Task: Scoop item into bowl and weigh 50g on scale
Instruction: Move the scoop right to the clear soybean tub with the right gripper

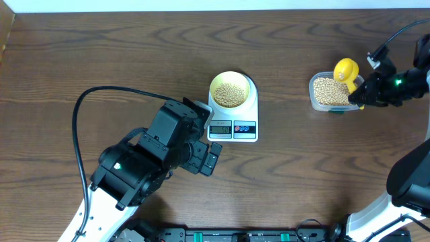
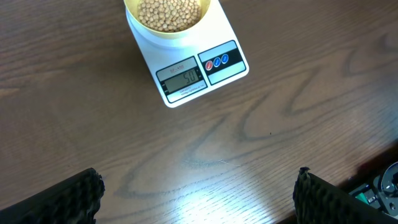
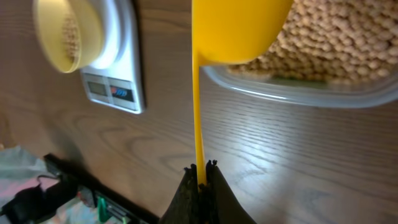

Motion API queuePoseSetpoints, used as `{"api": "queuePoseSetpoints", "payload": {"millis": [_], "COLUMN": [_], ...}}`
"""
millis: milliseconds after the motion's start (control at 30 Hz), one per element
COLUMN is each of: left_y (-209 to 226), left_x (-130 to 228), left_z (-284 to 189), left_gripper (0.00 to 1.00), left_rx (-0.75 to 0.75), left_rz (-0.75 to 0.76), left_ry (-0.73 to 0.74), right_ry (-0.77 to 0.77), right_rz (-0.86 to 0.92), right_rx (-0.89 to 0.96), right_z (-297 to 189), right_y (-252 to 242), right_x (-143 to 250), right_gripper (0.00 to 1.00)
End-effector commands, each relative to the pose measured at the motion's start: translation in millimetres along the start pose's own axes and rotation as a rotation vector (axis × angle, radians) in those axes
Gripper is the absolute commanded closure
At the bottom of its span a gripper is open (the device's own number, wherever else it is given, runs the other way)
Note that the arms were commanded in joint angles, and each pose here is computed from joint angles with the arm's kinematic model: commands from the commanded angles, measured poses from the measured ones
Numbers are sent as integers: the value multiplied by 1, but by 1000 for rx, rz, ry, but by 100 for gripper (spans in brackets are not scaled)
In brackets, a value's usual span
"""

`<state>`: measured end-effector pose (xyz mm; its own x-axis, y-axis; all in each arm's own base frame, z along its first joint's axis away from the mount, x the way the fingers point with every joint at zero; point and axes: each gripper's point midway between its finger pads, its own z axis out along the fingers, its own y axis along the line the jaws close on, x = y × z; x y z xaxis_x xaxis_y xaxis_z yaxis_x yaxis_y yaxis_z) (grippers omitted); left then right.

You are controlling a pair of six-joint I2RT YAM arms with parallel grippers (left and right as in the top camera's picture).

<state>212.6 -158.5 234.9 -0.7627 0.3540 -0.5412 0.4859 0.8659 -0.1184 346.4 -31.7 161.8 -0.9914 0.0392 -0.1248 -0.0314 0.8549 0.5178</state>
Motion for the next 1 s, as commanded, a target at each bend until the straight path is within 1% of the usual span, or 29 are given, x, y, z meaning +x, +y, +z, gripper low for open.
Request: {"api": "queuePoseSetpoints", "payload": {"millis": [0,100,233,367,500,633,733,867,967], "left_y": [0,0,0,0,0,0,0,0,0], "left_x": [-3,-3,-3,-3,-3,-3,-3,-3,-3], "left_z": [-3,-3,-3,-3,-3,-3,-3,-3,-3], "left_gripper": [0,0,0,0,0,0,0,0,0], "left_rx": [-2,-2,-2,-2,-2,-2,-2,-2,-2], "left_rz": [-8,-8,-8,-8,-8,-8,-7,-8,-8], "left_ry": [-10,-10,-10,-10,-10,-10,-10,-10,-10], "right_ry": [22,37,40,66,81,92,97,96,91], "right_rz": [62,112,123,161,167,129,123,155,164], "right_rx": [78,152,174,251,308,363,438,585,645], "right_z": [4,6,6,7,13,23,27,26,25], "right_y": [-13,-28,-31,-37,-33,-23,-20,-25,-25], "right_x": [7,11,11,15,13,8,6,6,6], "right_gripper": [98,99,98,99,98,98,98,98,98]}}
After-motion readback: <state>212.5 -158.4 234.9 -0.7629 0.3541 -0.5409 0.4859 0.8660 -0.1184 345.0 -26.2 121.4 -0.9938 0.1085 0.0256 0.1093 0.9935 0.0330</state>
